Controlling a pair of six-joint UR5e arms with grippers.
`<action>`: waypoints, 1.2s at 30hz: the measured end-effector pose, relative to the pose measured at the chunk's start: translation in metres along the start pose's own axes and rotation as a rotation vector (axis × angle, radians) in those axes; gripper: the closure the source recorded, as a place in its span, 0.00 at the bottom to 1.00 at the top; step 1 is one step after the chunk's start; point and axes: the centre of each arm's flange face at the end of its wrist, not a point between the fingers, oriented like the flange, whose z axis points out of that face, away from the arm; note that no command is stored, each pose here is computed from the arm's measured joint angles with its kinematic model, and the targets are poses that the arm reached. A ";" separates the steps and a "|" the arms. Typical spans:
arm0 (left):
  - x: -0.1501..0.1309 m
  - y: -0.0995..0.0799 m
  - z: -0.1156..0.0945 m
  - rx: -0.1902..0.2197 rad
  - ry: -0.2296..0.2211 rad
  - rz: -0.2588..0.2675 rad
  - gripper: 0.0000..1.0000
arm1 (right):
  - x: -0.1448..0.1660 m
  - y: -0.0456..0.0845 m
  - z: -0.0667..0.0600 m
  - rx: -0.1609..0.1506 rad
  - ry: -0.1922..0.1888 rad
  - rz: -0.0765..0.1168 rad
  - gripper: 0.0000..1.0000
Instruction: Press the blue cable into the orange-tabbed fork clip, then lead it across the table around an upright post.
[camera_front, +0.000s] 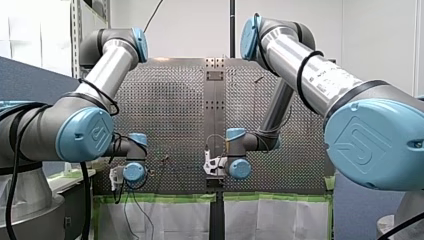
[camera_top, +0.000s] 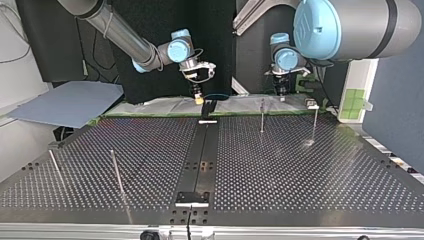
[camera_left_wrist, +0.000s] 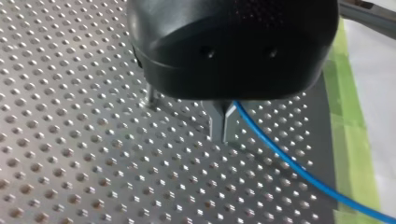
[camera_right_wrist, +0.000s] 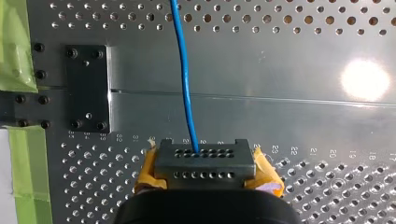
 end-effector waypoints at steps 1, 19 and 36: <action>-0.003 -0.001 -0.001 0.004 -0.006 0.001 1.00 | 0.000 0.000 0.000 0.000 0.000 0.000 1.00; -0.016 -0.006 0.007 0.020 -0.042 0.023 1.00 | 0.002 0.001 0.003 -0.002 0.000 0.001 1.00; -0.029 -0.014 0.026 0.050 -0.073 0.007 1.00 | 0.002 0.016 0.006 -0.027 -0.002 0.005 1.00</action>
